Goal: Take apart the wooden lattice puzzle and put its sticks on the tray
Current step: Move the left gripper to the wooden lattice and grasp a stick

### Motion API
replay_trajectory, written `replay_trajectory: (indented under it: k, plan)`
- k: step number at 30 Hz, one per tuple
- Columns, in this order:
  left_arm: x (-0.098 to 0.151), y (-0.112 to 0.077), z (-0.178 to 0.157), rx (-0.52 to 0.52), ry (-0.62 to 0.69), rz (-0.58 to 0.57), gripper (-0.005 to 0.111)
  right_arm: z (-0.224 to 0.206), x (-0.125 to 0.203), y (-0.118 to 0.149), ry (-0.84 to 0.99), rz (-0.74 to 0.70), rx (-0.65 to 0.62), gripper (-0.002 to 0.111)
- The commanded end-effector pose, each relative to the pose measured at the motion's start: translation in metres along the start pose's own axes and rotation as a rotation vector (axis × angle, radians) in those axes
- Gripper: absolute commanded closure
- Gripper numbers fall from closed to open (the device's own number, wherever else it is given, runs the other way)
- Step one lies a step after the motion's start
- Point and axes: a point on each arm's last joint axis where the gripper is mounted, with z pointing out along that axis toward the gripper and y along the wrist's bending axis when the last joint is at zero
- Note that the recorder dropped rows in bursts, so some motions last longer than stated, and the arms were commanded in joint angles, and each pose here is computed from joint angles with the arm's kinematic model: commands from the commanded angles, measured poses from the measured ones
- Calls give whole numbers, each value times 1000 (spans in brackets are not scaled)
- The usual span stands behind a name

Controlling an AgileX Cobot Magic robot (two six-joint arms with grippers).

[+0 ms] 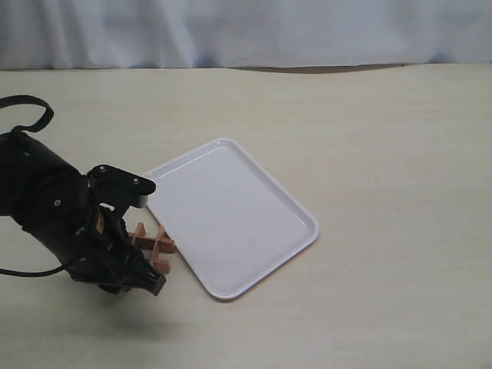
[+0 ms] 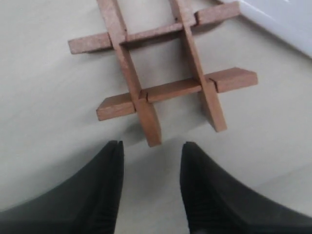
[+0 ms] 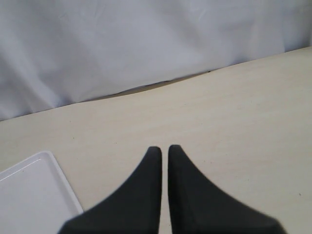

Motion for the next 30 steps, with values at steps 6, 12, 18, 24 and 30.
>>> replay_trajectory:
  k: [6,12,18,24,30]
  plan:
    - [-6,-3,2,15,-68,-18,71,0,1,0,-1,-8,-1,104]
    - [-7,-3,2,19,-82,-24,71,0,1,0,-1,-8,-1,104]
    - [-7,-3,2,19,-80,-40,74,0,1,0,-1,-8,-1,104]
    - [-4,-3,2,9,-53,-34,107,0,1,0,-1,-8,-1,104]
    - [-4,-2,2,6,-45,-30,107,0,1,0,-1,-8,-1,104]
